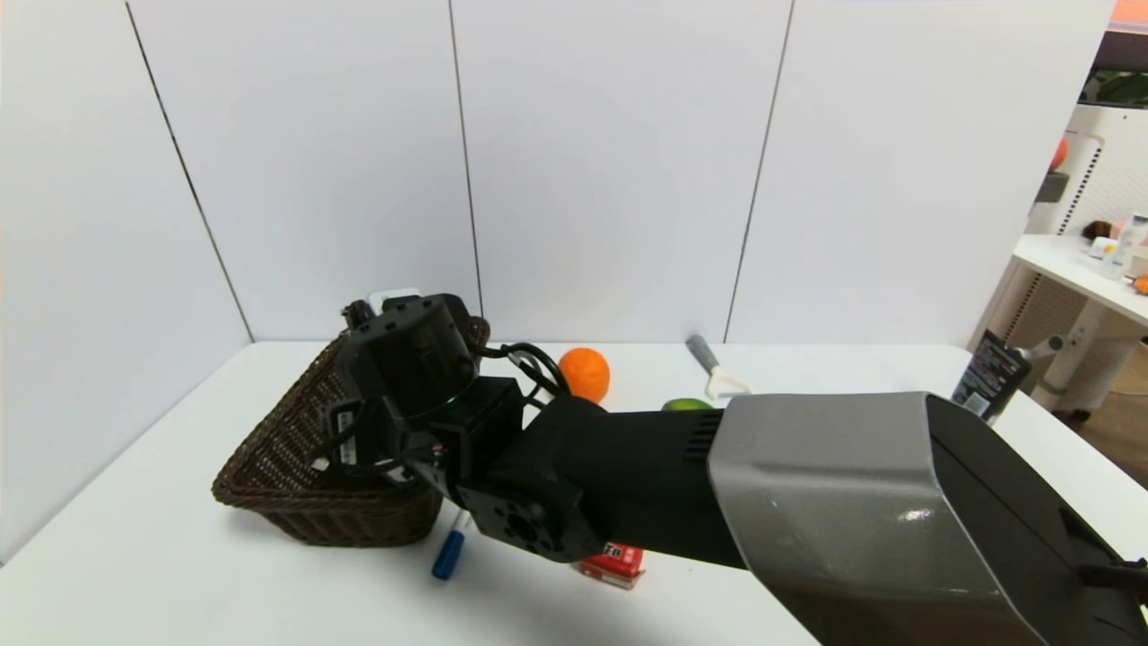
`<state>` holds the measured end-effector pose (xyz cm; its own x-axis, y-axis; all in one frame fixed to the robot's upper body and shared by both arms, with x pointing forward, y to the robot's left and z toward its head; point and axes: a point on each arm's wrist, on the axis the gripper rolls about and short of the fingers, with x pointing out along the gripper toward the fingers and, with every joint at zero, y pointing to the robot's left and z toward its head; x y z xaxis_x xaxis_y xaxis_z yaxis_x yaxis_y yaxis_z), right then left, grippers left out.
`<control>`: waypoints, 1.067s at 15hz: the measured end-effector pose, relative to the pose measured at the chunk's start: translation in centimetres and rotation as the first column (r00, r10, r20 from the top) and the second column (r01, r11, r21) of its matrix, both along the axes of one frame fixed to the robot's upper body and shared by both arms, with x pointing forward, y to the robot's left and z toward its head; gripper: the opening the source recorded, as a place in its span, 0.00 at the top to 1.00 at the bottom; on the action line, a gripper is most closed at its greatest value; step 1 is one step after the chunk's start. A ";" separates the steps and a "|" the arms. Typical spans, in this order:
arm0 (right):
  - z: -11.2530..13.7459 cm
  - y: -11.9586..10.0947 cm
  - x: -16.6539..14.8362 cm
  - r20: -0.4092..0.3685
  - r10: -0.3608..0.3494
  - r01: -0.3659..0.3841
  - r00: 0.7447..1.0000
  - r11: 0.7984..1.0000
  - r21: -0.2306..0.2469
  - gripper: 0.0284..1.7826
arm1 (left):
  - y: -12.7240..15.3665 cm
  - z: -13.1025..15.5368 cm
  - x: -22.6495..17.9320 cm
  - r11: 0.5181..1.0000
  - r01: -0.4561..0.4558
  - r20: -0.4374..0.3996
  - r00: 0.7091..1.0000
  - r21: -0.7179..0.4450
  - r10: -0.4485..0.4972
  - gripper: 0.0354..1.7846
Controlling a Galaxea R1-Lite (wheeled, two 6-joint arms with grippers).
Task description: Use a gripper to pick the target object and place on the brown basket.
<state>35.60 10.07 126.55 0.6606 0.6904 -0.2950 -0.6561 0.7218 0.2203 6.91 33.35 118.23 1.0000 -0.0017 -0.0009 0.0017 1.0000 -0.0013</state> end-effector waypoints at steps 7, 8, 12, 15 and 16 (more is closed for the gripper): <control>7.5 -5.2 -0.5 -0.025 -0.051 0.051 0.998 0.999 -0.012 0.12 | 0.0 0.0 0.0 1.000 0.000 0.000 1.000 0.000 0.000 0.06; 9.0 -7.7 -0.3 -0.050 -0.088 0.085 0.995 0.995 -0.047 0.11 | 0.0 0.0 0.0 1.000 0.000 0.000 1.000 0.000 0.000 0.06; 9.8 -20.1 0.9 -0.219 -0.340 0.257 0.915 0.906 -0.335 0.08 | 0.0 0.0 0.0 1.000 0.000 0.000 1.000 0.000 0.000 0.06; 8.3 -28.6 -1.0 -0.301 -0.509 0.330 0.806 0.810 -0.485 0.07 | 0.0 0.0 0.0 1.000 0.000 0.000 1.000 0.000 0.000 0.06; 8.1 -30.6 -2.1 -0.309 -0.547 0.355 0.778 0.789 -0.502 0.06 | 0.0 0.0 0.0 1.000 0.000 0.000 1.000 0.000 0.000 0.06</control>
<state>33.52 -20.57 134.64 0.6065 0.1005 -0.7887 -0.1402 0.9899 0.0183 6.91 33.35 118.23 1.0000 -0.0017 -0.0009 0.0017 1.0000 -0.0009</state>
